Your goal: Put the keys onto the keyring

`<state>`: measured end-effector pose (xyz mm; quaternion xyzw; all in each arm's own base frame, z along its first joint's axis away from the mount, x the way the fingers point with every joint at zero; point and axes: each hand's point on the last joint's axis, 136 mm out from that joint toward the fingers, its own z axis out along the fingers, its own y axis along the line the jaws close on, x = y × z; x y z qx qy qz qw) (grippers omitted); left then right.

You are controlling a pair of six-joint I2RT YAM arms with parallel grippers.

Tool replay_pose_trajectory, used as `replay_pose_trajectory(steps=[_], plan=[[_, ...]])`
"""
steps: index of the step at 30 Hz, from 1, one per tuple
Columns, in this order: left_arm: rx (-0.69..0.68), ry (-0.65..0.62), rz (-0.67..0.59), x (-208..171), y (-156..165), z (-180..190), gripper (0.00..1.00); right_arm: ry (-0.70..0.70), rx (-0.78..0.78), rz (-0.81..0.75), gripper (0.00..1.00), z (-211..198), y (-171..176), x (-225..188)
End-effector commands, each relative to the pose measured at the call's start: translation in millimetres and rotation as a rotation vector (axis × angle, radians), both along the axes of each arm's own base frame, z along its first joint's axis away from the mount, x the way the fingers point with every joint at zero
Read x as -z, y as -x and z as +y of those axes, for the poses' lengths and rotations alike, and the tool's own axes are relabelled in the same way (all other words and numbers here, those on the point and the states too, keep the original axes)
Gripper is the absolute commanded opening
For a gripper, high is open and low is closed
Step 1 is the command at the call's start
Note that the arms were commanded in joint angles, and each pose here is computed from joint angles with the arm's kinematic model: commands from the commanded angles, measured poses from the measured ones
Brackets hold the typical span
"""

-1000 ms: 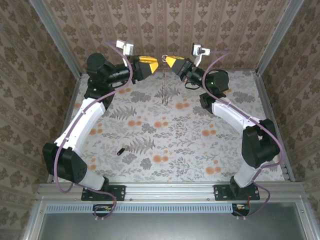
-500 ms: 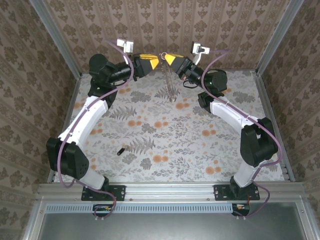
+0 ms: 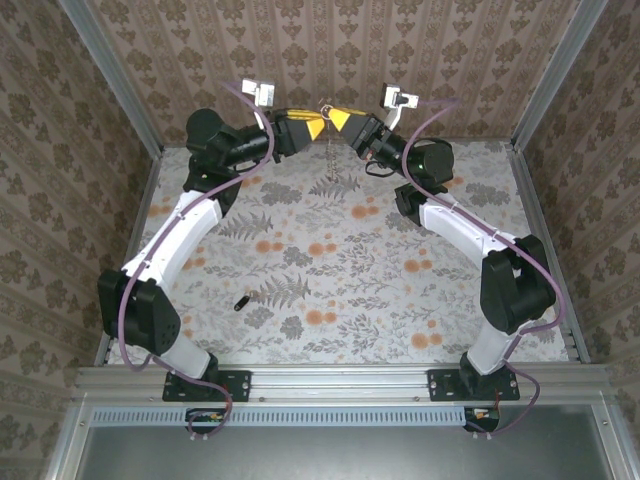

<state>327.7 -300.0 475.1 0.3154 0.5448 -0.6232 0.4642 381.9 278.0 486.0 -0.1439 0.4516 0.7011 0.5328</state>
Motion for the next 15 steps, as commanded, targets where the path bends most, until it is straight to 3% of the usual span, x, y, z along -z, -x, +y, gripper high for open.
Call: replay_pose_trajectory(steps=[1,15], plan=[[0.007,0.032,-0.037,-13.7,3.3,-2.6,0.28,-0.053,-0.002,-0.086,0.0,-5.2,13.1,-21.3],[0.007,0.05,-0.05,-19.3,4.0,-6.5,0.31,-0.046,-0.008,-0.069,0.0,-3.1,12.5,-14.7]])
